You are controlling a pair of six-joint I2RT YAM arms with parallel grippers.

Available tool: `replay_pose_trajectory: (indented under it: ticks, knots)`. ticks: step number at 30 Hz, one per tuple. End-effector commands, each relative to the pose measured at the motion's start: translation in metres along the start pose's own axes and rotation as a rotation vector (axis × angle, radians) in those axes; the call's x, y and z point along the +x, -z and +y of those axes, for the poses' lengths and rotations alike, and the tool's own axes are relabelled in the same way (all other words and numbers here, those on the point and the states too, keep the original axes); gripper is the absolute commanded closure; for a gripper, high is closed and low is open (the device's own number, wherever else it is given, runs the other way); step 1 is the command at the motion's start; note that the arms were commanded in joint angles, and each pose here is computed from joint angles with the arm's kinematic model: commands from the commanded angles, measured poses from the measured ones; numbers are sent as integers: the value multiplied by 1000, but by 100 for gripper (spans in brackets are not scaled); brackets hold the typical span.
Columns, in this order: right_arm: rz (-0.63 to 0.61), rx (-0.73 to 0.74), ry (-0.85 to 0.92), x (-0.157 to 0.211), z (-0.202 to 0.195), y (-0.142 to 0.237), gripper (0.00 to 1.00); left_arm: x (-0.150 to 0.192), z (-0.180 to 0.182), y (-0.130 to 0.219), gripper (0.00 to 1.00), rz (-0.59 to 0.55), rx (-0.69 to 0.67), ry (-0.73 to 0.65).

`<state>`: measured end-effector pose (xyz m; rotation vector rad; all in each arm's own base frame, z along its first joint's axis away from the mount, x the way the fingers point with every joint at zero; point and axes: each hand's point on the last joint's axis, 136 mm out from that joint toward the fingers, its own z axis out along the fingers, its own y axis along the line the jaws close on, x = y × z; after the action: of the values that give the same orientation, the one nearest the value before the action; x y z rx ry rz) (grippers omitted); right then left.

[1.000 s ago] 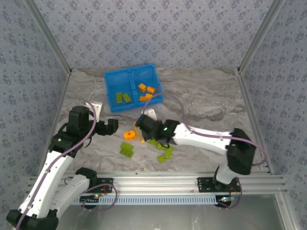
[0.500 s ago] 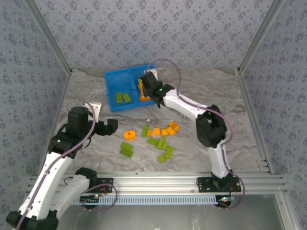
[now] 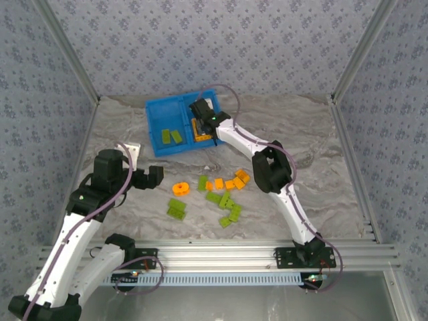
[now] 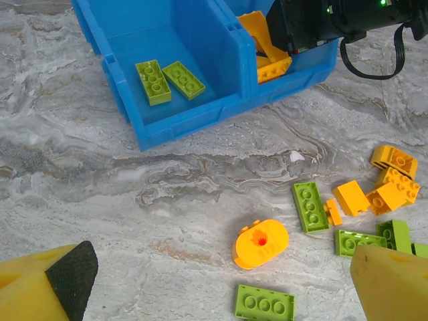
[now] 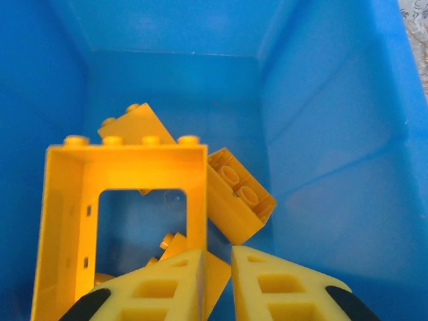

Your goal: Sort the legos into containers by color

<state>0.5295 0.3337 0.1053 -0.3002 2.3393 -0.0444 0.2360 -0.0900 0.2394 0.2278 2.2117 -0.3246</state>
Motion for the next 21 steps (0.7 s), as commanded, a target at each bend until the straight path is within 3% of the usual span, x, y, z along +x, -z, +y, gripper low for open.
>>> replay_pose_trajectory:
  ticks: [1, 7, 9, 15, 21]
  knots:
    - [-61, -31, -14, -36, -9, 50, 77, 0, 4, -1, 1, 3, -19, -8]
    - [-168, -123, -71, -56, -28, 137, 77, 7, 9, -11, 1, 56, -43, -5]
    - [-187, -191, -84, -45, -33, 167, 75, 8, 5, -14, 1, 66, -26, 16]
    - [-288, -355, -122, 5, -58, 253, 37, 24, -27, -39, 1, 101, 13, 168]
    - [-213, -350, -136, 75, -83, 267, 8, 77, -51, -85, 1, 282, -50, 194]
